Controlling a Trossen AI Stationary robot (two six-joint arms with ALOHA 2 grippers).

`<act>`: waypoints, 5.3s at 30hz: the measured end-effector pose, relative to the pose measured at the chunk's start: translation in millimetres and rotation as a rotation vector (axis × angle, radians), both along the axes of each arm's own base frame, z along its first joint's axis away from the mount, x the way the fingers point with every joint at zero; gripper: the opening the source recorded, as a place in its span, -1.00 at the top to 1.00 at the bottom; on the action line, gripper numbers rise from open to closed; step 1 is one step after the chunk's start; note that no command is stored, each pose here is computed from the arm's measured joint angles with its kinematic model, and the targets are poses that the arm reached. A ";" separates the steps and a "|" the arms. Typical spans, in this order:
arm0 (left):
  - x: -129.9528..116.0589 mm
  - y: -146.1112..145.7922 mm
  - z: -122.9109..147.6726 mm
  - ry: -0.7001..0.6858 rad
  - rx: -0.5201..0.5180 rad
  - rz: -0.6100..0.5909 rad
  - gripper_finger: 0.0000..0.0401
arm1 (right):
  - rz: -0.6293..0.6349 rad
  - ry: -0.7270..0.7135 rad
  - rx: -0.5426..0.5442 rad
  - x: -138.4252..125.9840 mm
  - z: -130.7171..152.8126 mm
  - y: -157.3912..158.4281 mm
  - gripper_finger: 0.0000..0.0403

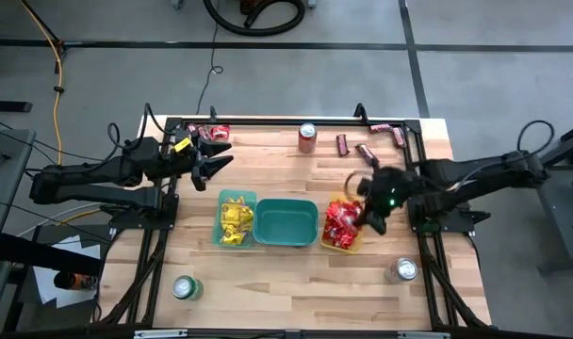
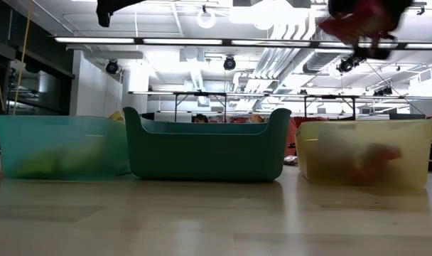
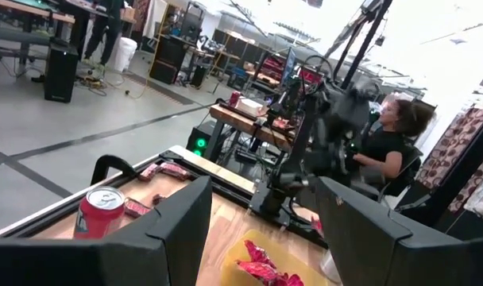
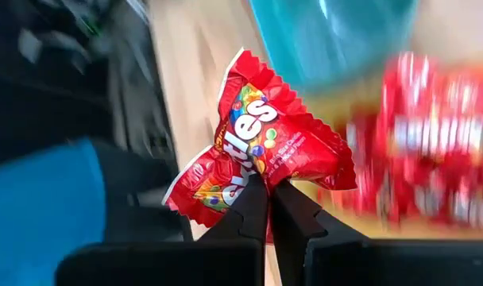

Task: Sort candy
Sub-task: Put the red candy into the yellow bin

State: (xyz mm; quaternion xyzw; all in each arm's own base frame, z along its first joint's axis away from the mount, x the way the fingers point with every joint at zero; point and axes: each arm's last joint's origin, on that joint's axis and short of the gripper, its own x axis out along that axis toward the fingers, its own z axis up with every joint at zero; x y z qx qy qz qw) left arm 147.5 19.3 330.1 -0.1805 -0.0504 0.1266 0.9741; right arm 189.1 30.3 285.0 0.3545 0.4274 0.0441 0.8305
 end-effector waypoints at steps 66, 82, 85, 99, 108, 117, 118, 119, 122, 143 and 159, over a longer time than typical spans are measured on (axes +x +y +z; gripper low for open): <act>73.2 87.6 -2.9 0.984 -0.069 0.383 -0.01 | -0.110 -0.746 -0.528 88.9 86.2 -23.3 -0.09; 61.6 235.2 -141.9 1.467 -0.541 0.555 -0.01 | -0.144 -0.688 -0.455 88.2 81.9 -24.1 -0.09; 64.1 240.4 -152.7 1.486 -0.529 0.579 -0.01 | -0.142 -0.683 -0.456 88.1 81.4 -24.1 -0.09; 68.9 251.1 -165.5 1.509 -0.434 0.675 -0.01 | -0.130 -0.640 -0.457 87.0 77.2 -24.1 -0.09; 69.6 252.2 -167.9 1.471 -0.440 0.715 -0.01 | -0.127 -0.628 -0.458 86.8 76.1 -24.0 -0.09; 69.6 252.5 -171.1 1.409 -0.469 0.820 -0.01 | -0.127 -0.627 -0.458 86.7 76.0 -24.0 -0.09; 69.8 252.7 -171.1 1.403 -0.472 0.825 -0.01 | -0.127 -0.627 -0.458 86.7 76.0 -24.0 -0.09; 69.8 252.7 -171.1 1.398 -0.477 0.830 -0.01 | -0.127 -0.627 -0.458 86.7 76.0 -24.0 -0.09; 69.9 252.6 -171.1 1.370 -0.508 0.859 -0.01 | -0.127 -0.627 -0.458 86.7 76.0 -24.0 -0.09; 78.0 239.1 -151.7 1.222 -0.540 0.911 -0.01 | -0.131 -0.615 -0.470 86.5 75.0 -24.4 -0.09; 66.7 223.1 -197.0 1.066 -0.647 0.990 -0.01 | -0.148 -0.559 -0.485 85.0 70.3 -25.4 -0.09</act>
